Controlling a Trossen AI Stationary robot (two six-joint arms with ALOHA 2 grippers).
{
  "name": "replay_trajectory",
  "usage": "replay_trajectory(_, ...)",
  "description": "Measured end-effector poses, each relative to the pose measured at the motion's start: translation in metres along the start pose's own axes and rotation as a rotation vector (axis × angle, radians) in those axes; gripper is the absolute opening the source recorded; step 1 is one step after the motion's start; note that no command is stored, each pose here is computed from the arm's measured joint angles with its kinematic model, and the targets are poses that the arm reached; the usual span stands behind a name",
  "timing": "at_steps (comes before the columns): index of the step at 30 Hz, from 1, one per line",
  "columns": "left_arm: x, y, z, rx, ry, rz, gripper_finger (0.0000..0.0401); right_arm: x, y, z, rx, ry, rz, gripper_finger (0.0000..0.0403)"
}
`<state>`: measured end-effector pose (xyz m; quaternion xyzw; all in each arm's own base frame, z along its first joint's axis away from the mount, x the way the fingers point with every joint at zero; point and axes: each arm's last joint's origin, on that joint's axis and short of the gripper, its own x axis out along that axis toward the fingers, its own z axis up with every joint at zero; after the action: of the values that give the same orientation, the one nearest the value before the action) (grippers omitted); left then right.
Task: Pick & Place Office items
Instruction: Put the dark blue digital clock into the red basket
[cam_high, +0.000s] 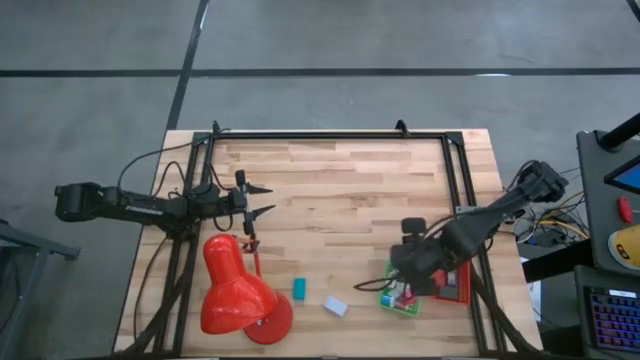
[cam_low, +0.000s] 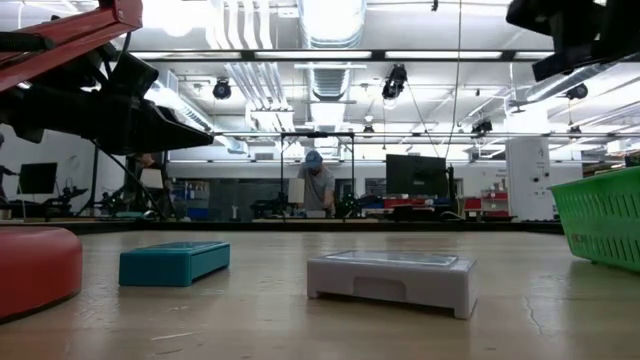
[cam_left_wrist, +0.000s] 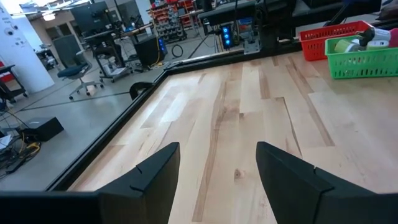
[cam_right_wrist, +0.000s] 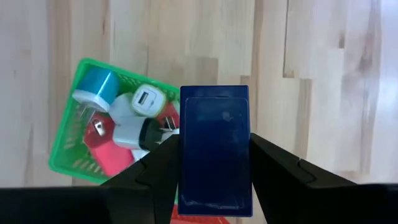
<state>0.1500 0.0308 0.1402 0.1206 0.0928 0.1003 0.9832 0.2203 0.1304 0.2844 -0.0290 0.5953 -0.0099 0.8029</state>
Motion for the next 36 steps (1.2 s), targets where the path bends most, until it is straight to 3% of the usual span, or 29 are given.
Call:
replay_trajectory(6, 0.0, 0.0, 0.0, 0.0, 0.0, 0.0, 0.0218, 0.003, -0.007, -0.03, 0.011, 0.015, 0.041, 0.0174)
replay_trajectory(20, 0.0, 0.0, 0.0, 0.0, 0.0, 0.0, 0.0218, 0.015, -0.02, -0.094, 0.105, 0.235, 0.319, 0.0176)
replay_trajectory(26, 0.0, 0.0, 0.0, 0.0, 0.0, 0.0, 0.0218, 0.039, -0.021, -0.115, 0.086, 0.316, 0.303, 0.0176)
replay_trajectory(36, 0.0, 0.0, 0.0, 0.0, 0.0, 0.0, 0.0218, 0.064, -0.02, -0.125, 0.086, 0.337, 0.327, 0.0176)
